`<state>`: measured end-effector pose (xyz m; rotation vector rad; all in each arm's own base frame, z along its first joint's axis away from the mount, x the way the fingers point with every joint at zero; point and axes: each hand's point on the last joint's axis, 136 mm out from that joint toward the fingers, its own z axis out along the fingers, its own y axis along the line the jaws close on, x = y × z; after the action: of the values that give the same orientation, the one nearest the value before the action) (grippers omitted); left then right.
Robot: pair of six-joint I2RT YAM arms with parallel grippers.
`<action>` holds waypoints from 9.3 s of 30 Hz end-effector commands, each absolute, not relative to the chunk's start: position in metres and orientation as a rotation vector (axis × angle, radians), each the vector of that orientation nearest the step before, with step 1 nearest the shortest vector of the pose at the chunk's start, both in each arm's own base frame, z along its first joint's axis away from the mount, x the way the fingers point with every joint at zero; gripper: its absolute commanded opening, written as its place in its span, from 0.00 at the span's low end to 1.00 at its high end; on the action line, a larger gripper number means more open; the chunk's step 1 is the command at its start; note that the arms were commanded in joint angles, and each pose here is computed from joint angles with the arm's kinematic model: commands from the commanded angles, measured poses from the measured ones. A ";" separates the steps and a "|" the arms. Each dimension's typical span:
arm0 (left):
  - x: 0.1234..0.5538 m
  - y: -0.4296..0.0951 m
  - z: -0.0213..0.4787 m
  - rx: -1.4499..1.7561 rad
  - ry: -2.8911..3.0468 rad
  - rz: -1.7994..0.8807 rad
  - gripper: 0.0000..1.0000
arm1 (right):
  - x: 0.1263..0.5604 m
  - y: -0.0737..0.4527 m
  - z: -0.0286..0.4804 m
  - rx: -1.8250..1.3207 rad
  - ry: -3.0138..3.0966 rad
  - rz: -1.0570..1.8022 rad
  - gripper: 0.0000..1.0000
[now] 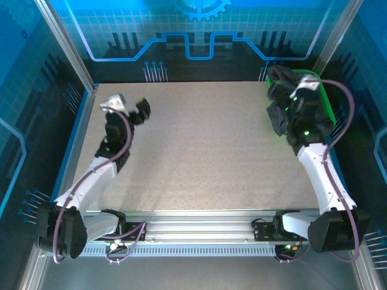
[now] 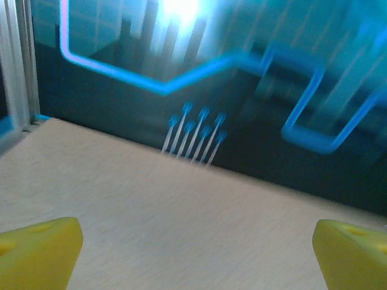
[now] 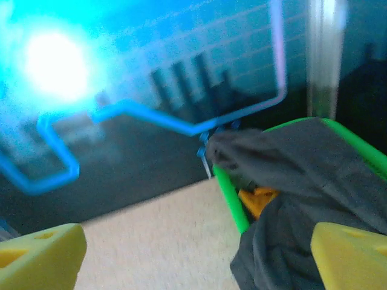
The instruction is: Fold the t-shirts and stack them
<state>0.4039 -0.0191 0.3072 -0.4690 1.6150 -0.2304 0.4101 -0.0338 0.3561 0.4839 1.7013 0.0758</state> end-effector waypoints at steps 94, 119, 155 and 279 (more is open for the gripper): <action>0.341 -0.205 0.138 -0.276 2.794 -0.318 0.64 | 0.355 0.186 0.083 0.623 2.660 0.558 0.51; 0.381 -0.232 0.041 0.170 2.871 0.286 0.50 | 0.368 0.182 0.060 0.865 2.732 0.742 0.52; 0.338 -0.152 0.112 -0.159 2.779 -0.333 0.50 | 0.330 0.279 0.066 0.734 2.799 0.797 0.54; 0.364 0.072 0.062 -1.602 2.300 -0.545 0.37 | 0.403 0.114 0.136 0.604 2.530 0.516 0.52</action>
<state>0.3839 0.0867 0.0895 -1.5820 2.1596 -0.5189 0.4072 0.1147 0.1414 0.5822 2.5168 0.5140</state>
